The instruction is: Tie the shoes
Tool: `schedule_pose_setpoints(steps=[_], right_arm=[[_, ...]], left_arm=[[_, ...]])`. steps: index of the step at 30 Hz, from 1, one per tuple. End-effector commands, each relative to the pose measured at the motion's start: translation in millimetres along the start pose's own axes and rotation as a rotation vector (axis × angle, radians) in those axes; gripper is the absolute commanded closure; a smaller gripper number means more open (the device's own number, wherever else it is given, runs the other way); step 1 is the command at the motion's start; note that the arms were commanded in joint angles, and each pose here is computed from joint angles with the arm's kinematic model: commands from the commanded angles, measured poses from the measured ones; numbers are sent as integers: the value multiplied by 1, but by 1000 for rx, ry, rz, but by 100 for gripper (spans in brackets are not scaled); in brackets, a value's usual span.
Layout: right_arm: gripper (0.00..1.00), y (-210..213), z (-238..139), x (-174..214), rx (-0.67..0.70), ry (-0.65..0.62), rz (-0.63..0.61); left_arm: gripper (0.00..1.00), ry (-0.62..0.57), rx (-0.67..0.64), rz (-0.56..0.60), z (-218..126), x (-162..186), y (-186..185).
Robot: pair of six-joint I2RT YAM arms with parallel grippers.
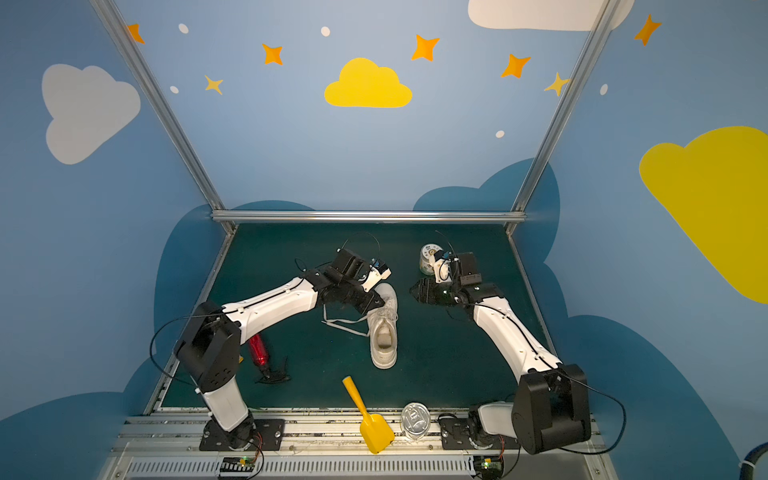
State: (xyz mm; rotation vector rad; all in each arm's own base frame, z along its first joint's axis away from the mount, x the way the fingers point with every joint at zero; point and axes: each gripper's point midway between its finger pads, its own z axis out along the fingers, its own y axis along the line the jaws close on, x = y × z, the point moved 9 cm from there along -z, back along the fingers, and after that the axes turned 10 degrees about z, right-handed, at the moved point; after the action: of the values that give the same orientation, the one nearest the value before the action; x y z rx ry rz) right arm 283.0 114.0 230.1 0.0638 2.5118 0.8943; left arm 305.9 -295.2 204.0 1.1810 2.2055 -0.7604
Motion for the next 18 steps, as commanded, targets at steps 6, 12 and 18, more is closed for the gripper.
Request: schedule_pose_setpoints(steps=[6,12,18], right_arm=[[35,-5,0,-1,-16,7,11],[35,-6,0,-3,-16,10,20],[36,-7,-3,-3,-15,10,24]], left_arm=[[97,-20,18,38,3,-23,-2],[97,-2,56,14,19,-21,0],[93,31,64,-10,33,-14,0]])
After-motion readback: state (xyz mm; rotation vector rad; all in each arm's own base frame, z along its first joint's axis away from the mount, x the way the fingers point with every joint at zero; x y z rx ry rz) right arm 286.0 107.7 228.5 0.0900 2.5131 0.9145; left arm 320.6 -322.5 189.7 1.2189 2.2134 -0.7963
